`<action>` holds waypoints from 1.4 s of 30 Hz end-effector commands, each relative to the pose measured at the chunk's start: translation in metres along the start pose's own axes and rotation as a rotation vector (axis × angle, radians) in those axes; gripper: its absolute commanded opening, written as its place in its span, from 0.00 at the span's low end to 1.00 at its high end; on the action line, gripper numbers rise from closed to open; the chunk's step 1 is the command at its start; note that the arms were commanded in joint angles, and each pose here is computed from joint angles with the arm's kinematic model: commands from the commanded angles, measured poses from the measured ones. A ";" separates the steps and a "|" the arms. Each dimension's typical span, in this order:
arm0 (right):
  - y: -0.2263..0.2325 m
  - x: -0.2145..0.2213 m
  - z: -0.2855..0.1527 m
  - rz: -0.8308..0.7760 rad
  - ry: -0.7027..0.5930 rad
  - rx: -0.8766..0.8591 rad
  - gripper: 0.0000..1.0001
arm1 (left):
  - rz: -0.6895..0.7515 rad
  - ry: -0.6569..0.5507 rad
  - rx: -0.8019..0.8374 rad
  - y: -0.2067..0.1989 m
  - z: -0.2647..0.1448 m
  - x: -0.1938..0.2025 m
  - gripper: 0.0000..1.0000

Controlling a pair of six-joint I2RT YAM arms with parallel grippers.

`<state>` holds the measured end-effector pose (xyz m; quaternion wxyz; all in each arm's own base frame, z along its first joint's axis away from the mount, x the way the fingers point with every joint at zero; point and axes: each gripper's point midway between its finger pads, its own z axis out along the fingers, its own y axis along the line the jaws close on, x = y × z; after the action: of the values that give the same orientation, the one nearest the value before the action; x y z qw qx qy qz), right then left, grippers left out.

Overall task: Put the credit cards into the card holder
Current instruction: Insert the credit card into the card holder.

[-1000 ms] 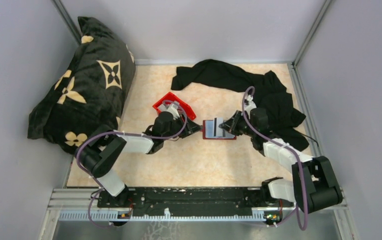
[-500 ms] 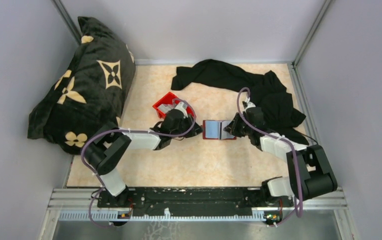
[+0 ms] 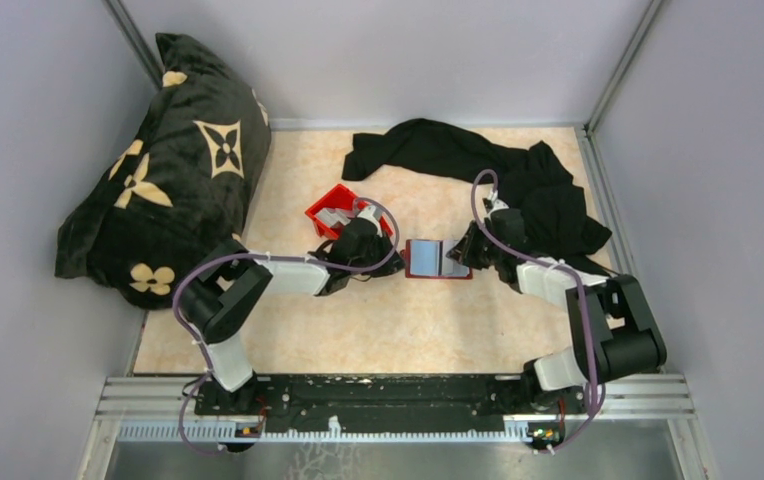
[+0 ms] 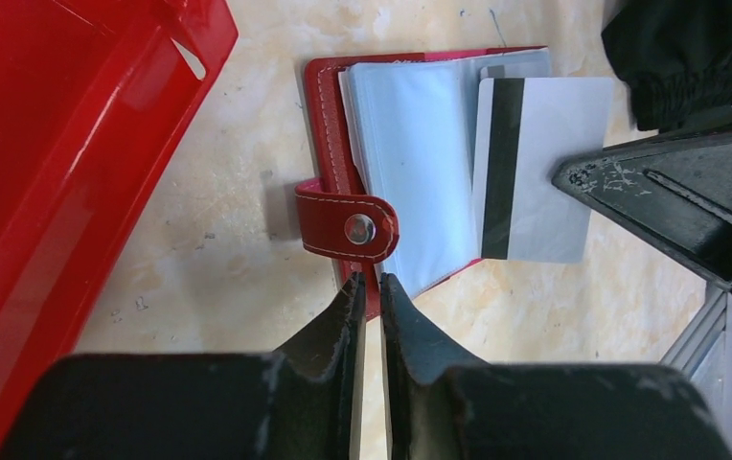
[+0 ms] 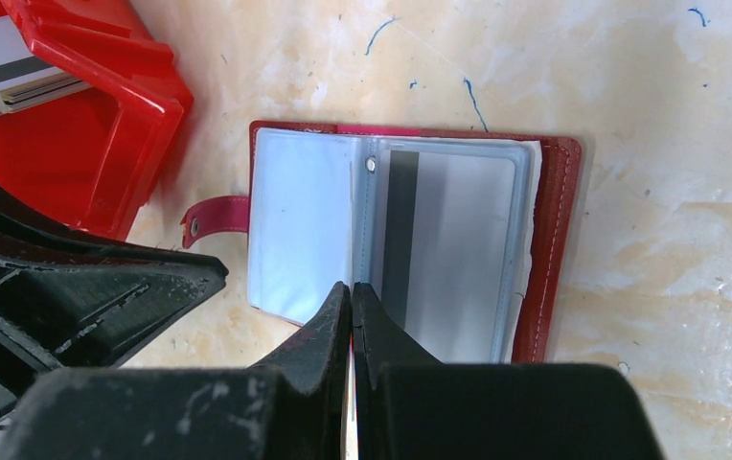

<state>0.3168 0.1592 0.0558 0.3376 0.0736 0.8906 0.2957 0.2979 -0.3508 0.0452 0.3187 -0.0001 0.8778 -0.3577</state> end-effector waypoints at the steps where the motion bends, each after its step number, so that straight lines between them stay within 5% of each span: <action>1: 0.012 -0.025 0.004 -0.028 -0.054 -0.047 0.00 | 0.039 0.008 -0.034 0.003 0.007 0.001 0.16; 42: -0.001 -0.013 0.027 0.103 0.027 -0.115 0.00 | 0.108 0.074 -0.171 0.030 0.023 0.014 0.16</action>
<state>0.3337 0.1691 0.0426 0.2932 0.0948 0.8779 0.3665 0.3122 -0.3533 0.0264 0.3195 0.0225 0.9004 -0.2945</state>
